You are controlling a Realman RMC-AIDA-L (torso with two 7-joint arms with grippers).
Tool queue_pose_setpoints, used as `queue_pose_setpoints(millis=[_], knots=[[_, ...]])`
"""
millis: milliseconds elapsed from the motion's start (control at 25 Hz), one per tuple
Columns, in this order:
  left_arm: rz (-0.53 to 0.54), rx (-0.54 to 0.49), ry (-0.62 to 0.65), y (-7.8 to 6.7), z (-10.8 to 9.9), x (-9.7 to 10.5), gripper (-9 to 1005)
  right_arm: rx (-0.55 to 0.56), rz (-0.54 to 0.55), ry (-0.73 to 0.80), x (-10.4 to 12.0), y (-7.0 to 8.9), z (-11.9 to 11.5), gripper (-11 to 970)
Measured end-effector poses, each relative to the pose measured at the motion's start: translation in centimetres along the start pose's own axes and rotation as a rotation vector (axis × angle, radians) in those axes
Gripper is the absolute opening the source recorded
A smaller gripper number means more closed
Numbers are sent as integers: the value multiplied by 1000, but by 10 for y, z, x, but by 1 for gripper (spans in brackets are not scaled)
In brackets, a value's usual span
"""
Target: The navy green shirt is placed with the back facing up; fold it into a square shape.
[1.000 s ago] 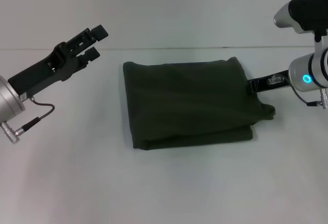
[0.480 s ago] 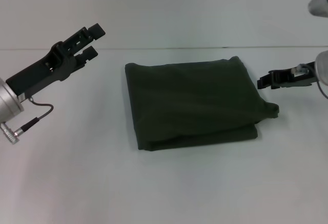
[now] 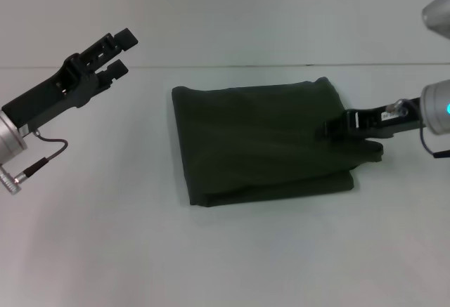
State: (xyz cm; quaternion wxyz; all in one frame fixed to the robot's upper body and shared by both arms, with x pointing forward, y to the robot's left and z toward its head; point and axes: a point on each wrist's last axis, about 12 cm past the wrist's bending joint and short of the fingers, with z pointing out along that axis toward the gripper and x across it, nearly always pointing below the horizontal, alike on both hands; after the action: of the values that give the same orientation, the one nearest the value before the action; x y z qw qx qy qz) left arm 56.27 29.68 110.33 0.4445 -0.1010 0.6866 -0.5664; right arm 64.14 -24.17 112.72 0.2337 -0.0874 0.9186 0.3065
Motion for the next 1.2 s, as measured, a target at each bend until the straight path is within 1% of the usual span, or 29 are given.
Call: queue_pose_setpoints(millis=[120,280,400,600,680,760,840,920,1080,1120,1200], knots=[[1,2,0,0,1,-1,956,46,10,44,4,-2,10,399],[1,-4,-7,1,-1,-2,956,118,37,41,3,-12,8,397],[-1,-9,-13,1,-3,-2,956,143,56,5,-1,-19,-2,395],[-1,-7,-18,1,-4,-3,956,218,88,-61,-7,-32,-28,393],[-1,-5,-22,1,-4,-4,955,177,96,-85,-7,-31,-38,392],[-1,-4,-23,1,-4,-4,955,87,83,-91,-4,-22,-42,366],[-2,-4,-23,1,-5,-4,955,-2,66,-76,-1,-13,-39,340],[-4,-7,-26,2,-6,-3,955,-48,67,-40,5,-8,-29,327],[-9,-12,-31,3,-10,-2,955,-17,89,25,13,-11,-6,328],[-10,-13,-32,3,-10,-2,955,-2,94,45,16,-14,-2,328],[-13,-14,-33,4,-11,-2,954,16,105,82,21,-18,-2,328]])
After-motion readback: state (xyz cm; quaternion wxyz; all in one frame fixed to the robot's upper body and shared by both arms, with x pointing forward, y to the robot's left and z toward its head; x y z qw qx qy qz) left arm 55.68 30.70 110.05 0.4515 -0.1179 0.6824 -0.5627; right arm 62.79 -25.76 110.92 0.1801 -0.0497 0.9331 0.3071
